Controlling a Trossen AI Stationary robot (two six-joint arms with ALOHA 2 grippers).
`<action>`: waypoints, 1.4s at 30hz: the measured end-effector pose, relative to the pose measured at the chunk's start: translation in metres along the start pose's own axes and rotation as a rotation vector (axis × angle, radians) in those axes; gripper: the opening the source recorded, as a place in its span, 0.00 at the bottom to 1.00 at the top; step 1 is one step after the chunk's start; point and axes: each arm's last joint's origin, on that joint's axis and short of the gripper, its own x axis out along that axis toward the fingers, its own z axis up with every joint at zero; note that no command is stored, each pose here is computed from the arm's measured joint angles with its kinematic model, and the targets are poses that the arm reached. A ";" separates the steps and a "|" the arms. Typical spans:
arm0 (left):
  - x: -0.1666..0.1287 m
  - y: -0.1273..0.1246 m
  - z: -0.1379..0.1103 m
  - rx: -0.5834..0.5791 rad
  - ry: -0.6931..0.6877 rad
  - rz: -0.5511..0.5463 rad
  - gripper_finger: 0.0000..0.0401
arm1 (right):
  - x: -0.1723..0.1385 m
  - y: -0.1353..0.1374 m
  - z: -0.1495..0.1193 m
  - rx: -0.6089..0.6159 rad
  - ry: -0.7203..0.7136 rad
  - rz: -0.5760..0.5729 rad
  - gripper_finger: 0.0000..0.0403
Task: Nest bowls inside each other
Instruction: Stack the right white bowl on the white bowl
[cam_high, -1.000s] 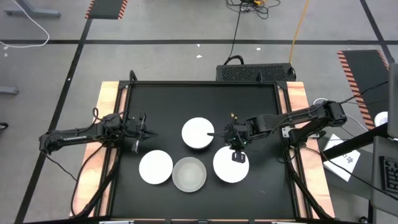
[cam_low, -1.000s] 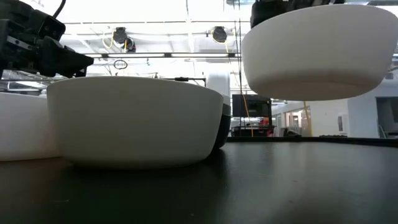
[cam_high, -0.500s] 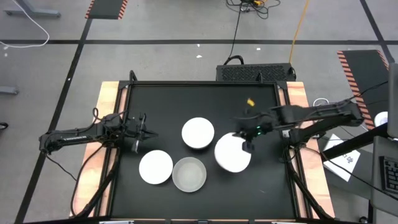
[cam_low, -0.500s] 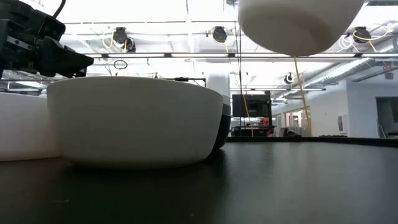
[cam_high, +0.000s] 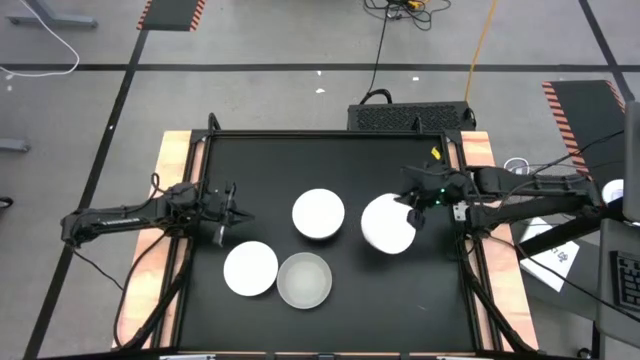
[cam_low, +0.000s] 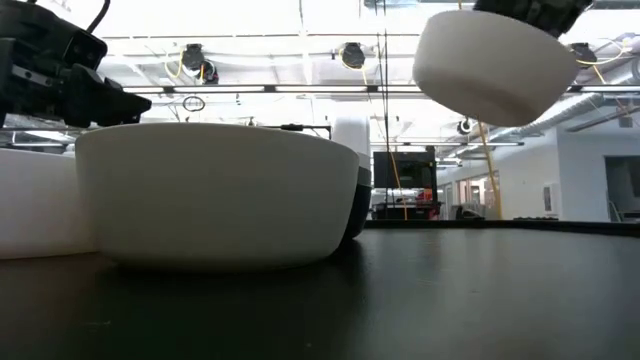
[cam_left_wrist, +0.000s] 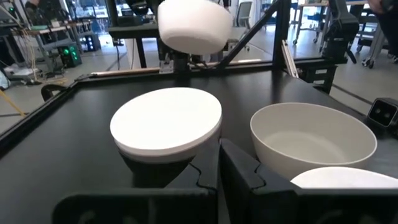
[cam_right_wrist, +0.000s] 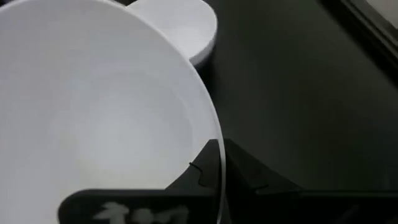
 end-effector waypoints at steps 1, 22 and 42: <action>0.000 0.000 0.000 0.000 0.004 0.000 0.04 | 0.000 -0.002 -0.003 0.009 -0.016 0.024 0.00; 0.001 0.000 -0.001 -0.004 0.016 -0.002 0.04 | 0.014 -0.010 -0.022 0.022 -0.192 0.176 0.00; 0.001 0.000 -0.001 -0.008 0.016 -0.001 0.04 | 0.039 -0.021 0.016 -0.072 -0.404 0.327 0.00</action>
